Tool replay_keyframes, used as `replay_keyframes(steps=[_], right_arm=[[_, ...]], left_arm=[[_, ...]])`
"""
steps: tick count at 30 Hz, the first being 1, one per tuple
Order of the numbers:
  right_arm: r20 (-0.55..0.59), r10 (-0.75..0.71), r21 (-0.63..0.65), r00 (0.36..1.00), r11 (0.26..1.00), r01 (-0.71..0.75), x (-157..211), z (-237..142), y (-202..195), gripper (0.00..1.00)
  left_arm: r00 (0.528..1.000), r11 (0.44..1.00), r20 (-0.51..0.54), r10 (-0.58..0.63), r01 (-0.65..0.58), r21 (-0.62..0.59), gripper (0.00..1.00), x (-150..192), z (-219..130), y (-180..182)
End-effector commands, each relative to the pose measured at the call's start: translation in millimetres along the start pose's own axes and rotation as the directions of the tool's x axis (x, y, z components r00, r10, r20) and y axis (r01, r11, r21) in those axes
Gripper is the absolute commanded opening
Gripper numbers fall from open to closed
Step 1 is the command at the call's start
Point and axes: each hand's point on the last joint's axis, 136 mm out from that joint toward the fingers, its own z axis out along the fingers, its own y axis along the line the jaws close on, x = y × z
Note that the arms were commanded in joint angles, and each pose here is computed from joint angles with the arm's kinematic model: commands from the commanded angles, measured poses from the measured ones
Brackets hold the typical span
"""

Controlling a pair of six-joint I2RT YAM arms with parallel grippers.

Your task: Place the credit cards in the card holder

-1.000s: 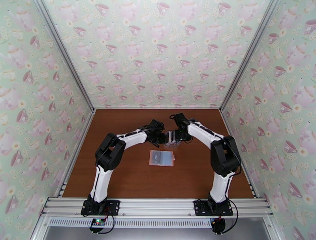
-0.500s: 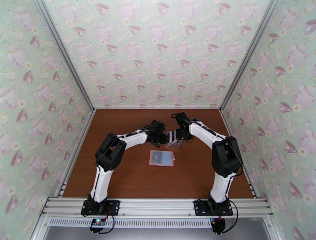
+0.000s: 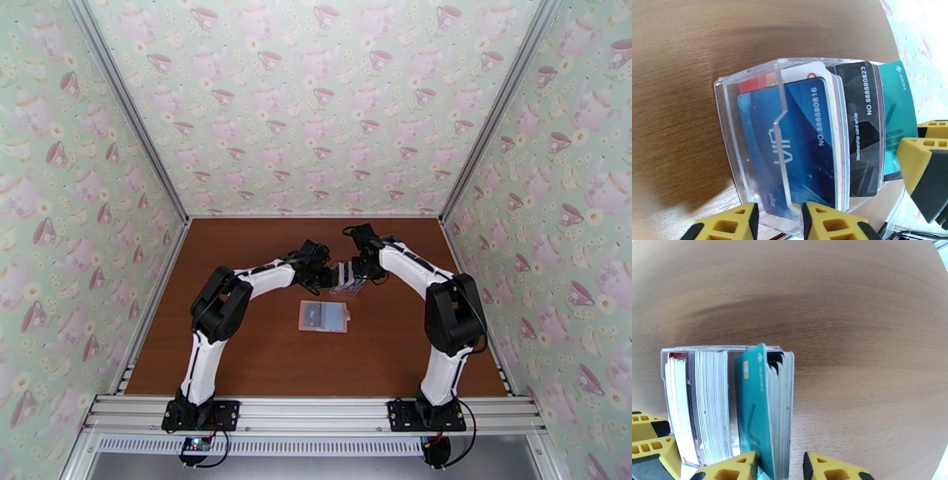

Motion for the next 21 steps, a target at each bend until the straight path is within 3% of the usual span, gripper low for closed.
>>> replay_keyframes(steps=[1,21], right_arm=[[0.03,0.009,0.045,1.0,0.999,-0.01,-7.7,-17.9,-17.8,0.36],[0.038,-0.007,-0.025,0.999,1.0,0.008,-7.7,-30.3,-2.2,0.17]], left_arm=[[0.996,0.995,-0.073,-0.055,0.049,-0.092,0.35,21.4,4.0,30.8],[0.995,0.995,-0.073,-0.064,0.058,-0.077,0.35,20.5,5.4,27.3]])
